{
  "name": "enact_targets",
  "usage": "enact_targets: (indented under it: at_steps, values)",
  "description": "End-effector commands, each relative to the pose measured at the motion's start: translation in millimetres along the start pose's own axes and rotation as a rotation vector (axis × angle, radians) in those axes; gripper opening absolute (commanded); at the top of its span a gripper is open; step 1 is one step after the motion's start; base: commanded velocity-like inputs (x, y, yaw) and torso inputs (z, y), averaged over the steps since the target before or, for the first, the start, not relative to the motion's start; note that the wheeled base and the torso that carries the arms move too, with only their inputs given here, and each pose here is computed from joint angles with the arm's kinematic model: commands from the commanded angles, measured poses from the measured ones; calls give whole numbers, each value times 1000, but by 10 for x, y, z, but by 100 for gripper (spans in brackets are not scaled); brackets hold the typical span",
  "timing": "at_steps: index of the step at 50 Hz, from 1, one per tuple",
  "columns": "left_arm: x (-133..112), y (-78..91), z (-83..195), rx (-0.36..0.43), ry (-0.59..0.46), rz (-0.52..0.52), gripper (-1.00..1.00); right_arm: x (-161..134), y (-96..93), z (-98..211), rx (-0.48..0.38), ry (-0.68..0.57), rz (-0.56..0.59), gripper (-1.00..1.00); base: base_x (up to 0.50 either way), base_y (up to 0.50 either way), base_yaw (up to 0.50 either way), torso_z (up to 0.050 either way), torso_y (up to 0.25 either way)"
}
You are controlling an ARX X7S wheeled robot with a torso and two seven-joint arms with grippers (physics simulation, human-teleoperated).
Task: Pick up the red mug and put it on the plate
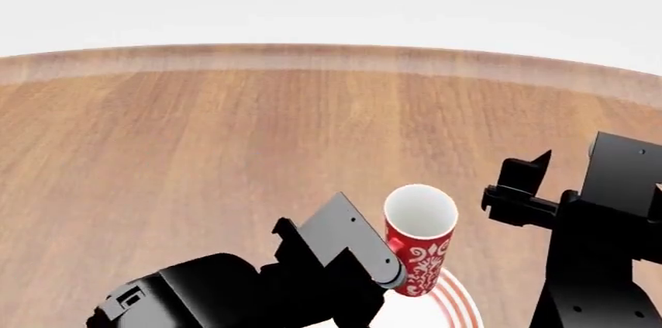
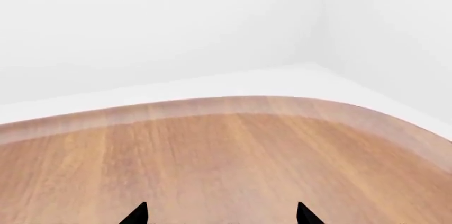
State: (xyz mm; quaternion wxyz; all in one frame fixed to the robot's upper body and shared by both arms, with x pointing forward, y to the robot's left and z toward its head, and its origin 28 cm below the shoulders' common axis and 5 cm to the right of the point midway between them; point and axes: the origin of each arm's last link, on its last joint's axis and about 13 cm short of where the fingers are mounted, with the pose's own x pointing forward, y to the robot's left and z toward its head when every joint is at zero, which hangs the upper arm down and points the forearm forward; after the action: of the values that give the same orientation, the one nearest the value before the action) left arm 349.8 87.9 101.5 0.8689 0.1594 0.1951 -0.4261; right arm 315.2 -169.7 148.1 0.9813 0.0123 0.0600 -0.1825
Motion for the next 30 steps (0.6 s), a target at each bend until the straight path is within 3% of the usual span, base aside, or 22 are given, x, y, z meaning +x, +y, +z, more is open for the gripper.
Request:
enact_targets:
  at_steps: [1,30]
  values:
    - [60,67,-58,-20,23,33,-100,6,-15,-38,3,5,-2,100,0,0,0,0,0]
    - [50,92,-361,-59,131,39,-100,40,-10,-138,7,24,1,100,0,0,0,0,0]
